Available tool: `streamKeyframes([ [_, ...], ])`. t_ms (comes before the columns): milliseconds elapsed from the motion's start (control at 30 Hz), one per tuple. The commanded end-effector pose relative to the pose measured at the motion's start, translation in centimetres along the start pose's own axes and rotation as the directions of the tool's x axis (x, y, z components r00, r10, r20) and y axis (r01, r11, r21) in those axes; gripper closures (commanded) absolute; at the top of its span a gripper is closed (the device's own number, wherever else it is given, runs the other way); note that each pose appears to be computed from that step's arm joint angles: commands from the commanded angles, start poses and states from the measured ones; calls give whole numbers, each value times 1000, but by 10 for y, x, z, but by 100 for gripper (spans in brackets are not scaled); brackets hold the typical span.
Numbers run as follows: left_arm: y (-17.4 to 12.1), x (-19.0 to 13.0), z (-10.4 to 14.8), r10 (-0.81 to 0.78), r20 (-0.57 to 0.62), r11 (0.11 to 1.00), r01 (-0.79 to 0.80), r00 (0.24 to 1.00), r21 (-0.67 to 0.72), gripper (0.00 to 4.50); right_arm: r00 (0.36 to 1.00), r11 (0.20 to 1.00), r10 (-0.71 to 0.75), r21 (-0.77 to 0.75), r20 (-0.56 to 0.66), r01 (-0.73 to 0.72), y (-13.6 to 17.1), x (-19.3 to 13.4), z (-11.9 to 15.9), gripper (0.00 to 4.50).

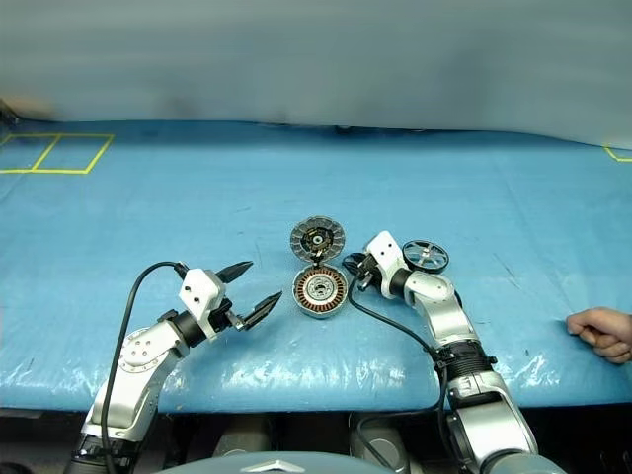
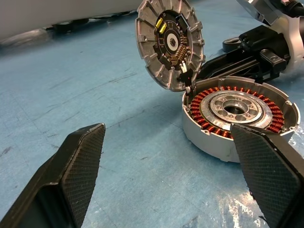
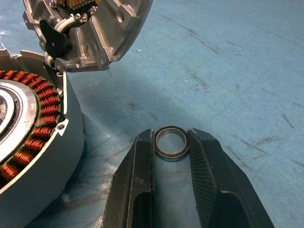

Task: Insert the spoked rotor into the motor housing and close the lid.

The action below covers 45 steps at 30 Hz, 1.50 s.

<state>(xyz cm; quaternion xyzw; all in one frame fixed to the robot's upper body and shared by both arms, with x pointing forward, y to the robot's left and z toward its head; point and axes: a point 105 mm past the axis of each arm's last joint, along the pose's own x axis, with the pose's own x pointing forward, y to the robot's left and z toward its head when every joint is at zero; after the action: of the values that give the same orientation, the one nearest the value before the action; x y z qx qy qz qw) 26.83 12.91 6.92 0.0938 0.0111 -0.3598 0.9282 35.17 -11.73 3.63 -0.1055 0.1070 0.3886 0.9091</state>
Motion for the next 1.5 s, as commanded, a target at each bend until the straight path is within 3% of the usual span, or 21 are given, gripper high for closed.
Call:
streamKeyframes([
  [33, -4, 3, 11, -20, 53, 999, 19, 998, 28, 0, 998, 999, -42, 2, 45, 42, -7, -14, 10, 386],
  [300, -8, 2, 8, -41, 71, 999, 39, 997, 26, 0, 989, 999, -38, -17, 141, 41, -5, -42, 39, 386],
  [500, -5, 1, 6, -34, 85, 999, 31, 996, 34, 0, 972, 991, 135, -33, 190, -131, 32, -44, 61, 386],
  [833, -4, 1, 4, -16, 94, 999, 12, 995, 38, 0, 950, 961, 277, -60, 142, -271, 69, -25, 56, 386],
  [1500, -2, -1, 2, 10, 80, 999, -13, 997, 37, 0, 952, 956, 293, -40, 85, -291, 75, -14, 38, 386],
])
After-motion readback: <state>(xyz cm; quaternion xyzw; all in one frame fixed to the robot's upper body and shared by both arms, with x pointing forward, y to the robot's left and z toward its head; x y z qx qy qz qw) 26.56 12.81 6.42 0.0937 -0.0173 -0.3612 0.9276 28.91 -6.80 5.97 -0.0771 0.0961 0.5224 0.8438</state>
